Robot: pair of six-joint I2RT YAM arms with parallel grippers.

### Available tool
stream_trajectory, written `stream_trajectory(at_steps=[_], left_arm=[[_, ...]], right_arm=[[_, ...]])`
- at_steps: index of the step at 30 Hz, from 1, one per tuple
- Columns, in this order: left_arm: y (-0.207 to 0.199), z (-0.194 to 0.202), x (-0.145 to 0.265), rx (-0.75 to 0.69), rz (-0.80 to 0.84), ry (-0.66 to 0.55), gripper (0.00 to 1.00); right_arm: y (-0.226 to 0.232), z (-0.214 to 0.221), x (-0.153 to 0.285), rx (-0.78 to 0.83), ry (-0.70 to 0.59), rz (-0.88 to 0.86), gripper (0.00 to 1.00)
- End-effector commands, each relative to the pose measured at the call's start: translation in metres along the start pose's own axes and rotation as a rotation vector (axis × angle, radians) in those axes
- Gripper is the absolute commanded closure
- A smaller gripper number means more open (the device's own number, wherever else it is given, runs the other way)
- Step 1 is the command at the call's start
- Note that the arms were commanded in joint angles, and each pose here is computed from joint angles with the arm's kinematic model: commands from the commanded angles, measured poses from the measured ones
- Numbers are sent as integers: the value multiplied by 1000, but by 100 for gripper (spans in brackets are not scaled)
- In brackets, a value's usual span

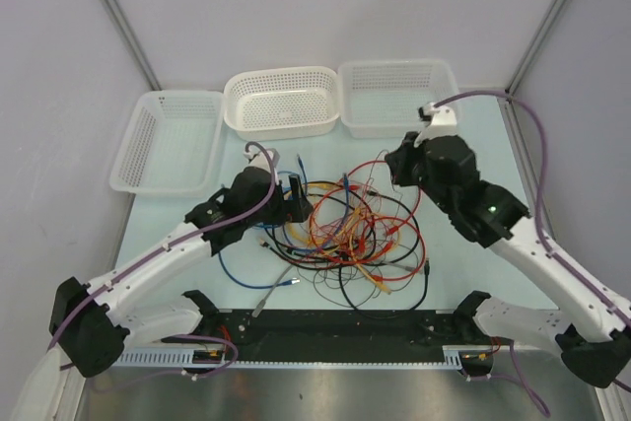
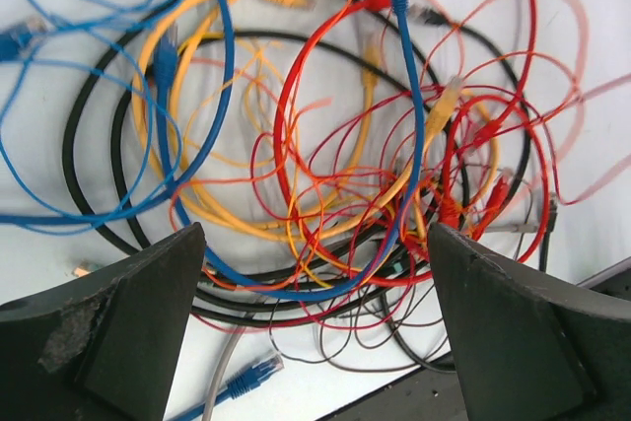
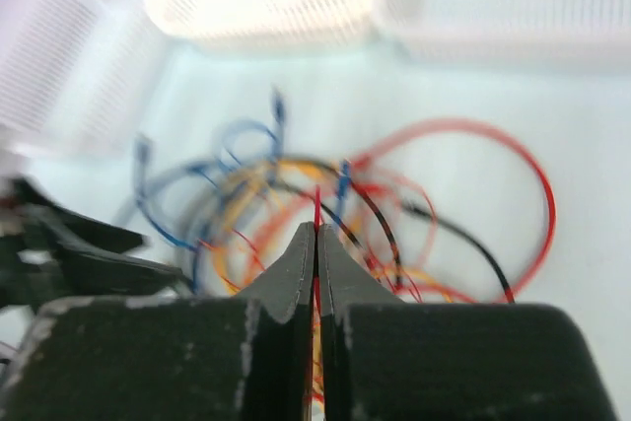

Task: Untangle the cables

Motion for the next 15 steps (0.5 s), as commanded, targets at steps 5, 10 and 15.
stream_trajectory(at_steps=[5, 10, 15], left_arm=[[-27, -48, 30, -52, 67, -183, 0], [-36, -64, 44, -78, 132, -273, 0], [-51, -80, 53, -105, 222, -346, 0]], right_arm=[[21, -97, 69, 23, -223, -99, 100], [29, -131, 97, 20, -297, -146, 100], [38, -171, 129, 8, -384, -211, 100]])
Point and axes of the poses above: each gripper's point midway between its finger pads, its own x axis back along the fingers, its own y axis along the line the jaws close on, z = x × y, the point moved 9 cm from there along x, back along the fingers, and after that the axes turned 2 degrees about x, right-handed, at the moved point
